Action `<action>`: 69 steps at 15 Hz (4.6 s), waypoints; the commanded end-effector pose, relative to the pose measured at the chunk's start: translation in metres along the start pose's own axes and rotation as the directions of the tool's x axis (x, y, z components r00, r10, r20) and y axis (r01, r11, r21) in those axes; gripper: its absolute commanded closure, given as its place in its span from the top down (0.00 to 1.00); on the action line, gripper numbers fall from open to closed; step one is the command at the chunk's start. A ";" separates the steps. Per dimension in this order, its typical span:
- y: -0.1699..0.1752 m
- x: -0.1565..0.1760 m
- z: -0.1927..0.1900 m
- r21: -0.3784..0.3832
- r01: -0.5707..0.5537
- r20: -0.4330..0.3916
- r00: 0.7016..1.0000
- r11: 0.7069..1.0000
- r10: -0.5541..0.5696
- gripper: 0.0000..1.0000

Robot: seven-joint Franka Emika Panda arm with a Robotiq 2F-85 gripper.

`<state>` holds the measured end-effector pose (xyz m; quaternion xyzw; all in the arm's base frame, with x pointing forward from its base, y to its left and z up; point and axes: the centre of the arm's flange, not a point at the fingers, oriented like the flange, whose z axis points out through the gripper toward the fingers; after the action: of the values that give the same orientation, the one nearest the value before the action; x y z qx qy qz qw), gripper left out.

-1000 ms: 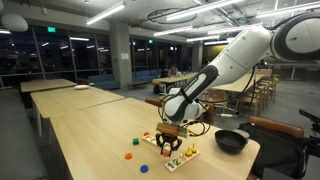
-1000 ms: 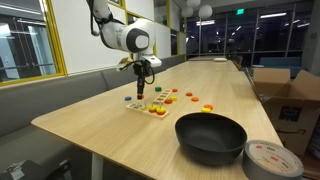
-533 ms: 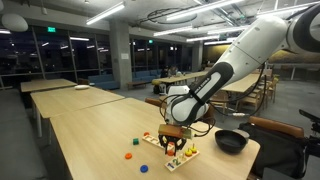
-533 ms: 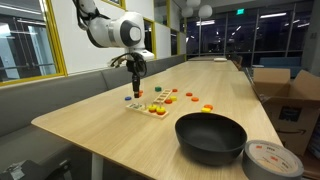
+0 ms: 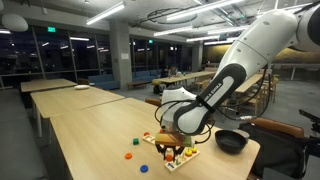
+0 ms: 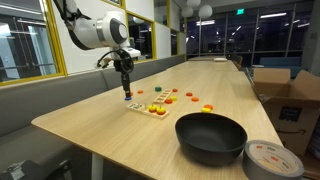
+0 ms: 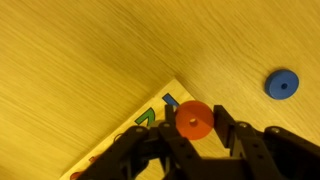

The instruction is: Pick up the orange object and put it on the wooden object

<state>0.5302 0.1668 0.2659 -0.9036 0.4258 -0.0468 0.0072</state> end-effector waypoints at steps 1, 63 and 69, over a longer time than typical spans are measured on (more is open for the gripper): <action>0.002 -0.005 -0.005 -0.011 0.003 -0.003 1.000 1.000 -0.003 0.18; 0.007 0.026 0.045 -0.056 -0.001 0.146 0.989 0.998 0.010 0.18; 0.010 0.025 0.046 -0.055 -0.004 0.156 0.988 0.998 0.013 0.18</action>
<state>0.5522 0.1427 0.2301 -0.9017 0.4316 0.0240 0.0089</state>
